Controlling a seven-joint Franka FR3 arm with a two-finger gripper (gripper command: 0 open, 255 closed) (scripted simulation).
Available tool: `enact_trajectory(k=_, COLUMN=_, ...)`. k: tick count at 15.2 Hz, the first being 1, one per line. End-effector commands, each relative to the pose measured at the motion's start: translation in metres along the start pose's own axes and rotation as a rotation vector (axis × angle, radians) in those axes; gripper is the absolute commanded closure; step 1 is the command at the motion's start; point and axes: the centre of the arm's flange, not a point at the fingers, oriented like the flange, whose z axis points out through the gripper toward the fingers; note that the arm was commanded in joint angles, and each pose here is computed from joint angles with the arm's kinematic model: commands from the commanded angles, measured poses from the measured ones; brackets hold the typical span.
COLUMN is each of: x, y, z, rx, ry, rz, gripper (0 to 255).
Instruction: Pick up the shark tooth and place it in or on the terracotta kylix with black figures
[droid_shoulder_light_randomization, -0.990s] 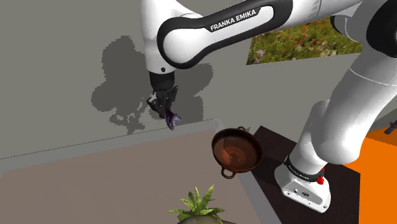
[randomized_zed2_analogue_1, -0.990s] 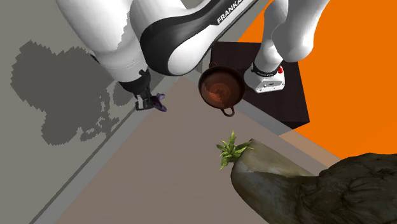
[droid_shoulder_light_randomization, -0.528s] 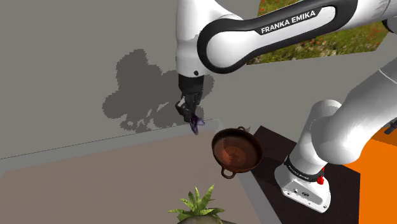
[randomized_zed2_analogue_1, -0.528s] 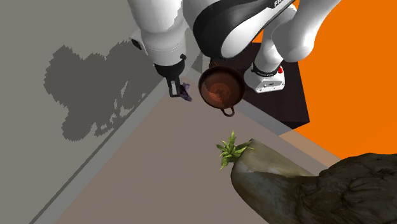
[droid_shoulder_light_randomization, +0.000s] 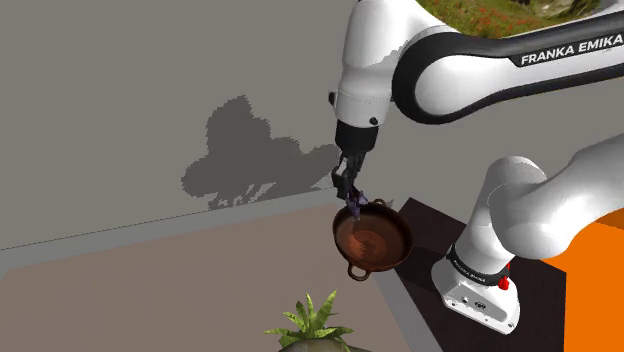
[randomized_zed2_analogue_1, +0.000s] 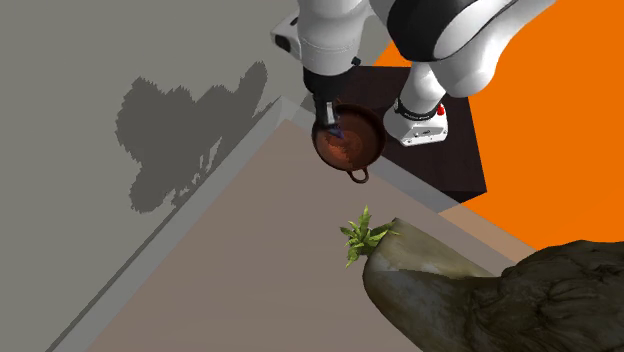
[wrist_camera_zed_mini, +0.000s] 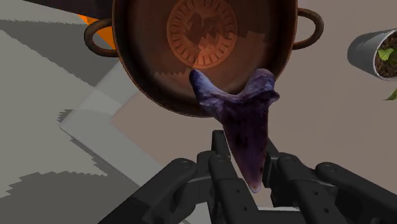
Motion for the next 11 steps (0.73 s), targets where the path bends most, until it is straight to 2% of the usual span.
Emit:
enact_trajectory(k=1, x=-0.025, y=0.006, z=-0.001, rx=0.000, ry=0.000, rz=0.000, gripper=255)
enact_trajectory(k=3, x=-0.055, y=0.014, z=-0.003, rx=0.000, ry=0.000, rz=0.000, gripper=255)
enact_trajectory(k=11, x=-0.056, y=0.016, z=0.039, rx=0.001, ry=0.000, rz=0.000, gripper=255)
